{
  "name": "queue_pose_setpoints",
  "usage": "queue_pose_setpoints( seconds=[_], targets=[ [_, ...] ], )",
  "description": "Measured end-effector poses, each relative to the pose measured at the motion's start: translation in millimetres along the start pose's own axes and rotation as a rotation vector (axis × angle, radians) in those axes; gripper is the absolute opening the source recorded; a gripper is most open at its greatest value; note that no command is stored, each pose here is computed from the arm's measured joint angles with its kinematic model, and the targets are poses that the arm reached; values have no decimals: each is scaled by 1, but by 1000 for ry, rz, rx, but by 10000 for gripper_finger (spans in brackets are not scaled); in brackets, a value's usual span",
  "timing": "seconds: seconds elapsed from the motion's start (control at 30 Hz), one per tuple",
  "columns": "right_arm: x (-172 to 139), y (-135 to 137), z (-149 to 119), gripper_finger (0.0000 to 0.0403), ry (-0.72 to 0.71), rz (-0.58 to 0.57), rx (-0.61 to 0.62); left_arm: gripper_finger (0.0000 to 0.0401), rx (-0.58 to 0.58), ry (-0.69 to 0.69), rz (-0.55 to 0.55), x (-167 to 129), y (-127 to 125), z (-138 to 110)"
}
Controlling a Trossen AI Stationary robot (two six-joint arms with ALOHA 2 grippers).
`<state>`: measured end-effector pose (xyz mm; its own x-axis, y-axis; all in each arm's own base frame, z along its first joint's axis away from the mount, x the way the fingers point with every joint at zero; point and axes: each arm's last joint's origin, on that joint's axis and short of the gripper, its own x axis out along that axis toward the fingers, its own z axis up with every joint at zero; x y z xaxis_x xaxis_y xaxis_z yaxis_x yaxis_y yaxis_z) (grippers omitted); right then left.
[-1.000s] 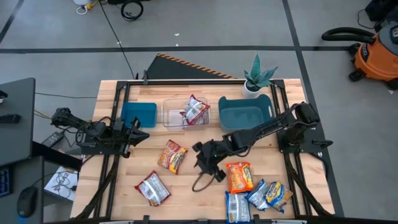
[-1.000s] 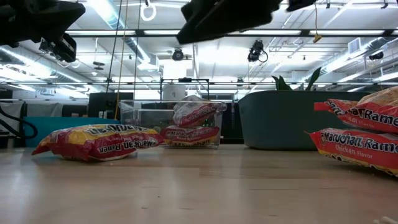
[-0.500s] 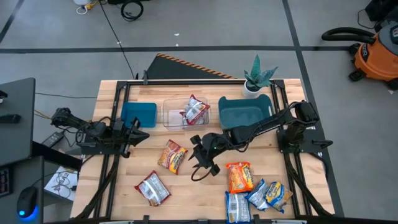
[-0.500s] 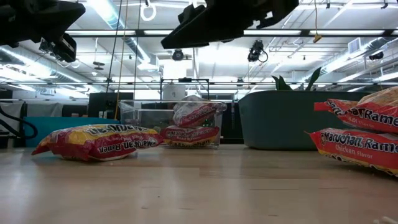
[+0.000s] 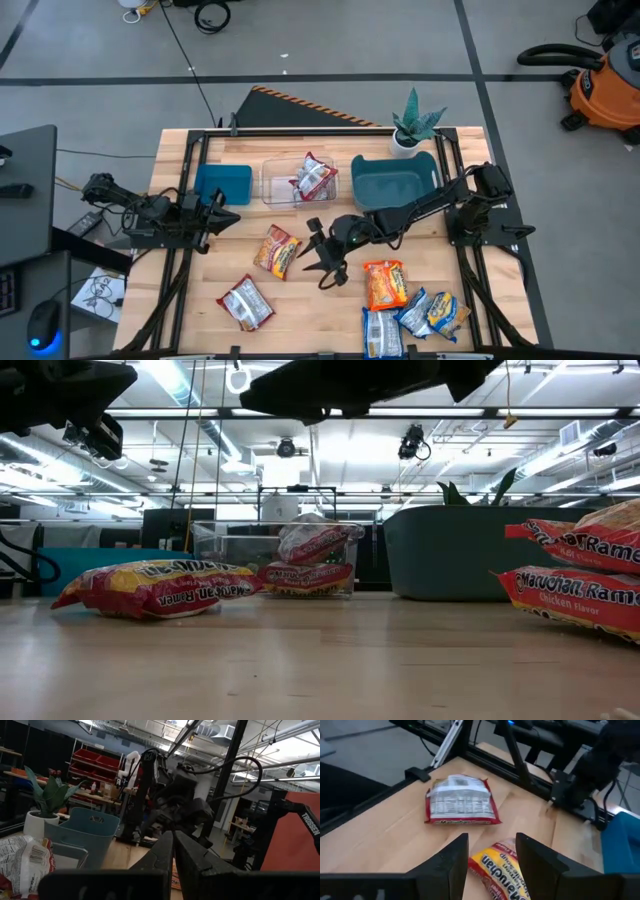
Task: Sort Maruchan noodles
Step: Put the red noodle pack into the transparent bin
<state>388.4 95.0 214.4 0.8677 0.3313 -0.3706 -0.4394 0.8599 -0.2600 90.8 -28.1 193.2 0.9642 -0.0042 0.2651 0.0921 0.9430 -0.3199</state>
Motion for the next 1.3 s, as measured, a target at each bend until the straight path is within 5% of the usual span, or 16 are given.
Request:
queue_pose_setpoints(
  seconds=[0.17,0.33,0.97,1.3],
  targets=[
    [10,7,1,169,-73,2,3,23,0,0,0,0,0,0],
    [44,19,-28,169,-17,45,-32,23,0,0,0,0,0,0],
    [79,17,-3,169,78,143,-88,23,2,4,1,0,0,0],
    [73,-25,-26,169,250,-35,-92,23,1,4,1,0,0,0]
  ],
)
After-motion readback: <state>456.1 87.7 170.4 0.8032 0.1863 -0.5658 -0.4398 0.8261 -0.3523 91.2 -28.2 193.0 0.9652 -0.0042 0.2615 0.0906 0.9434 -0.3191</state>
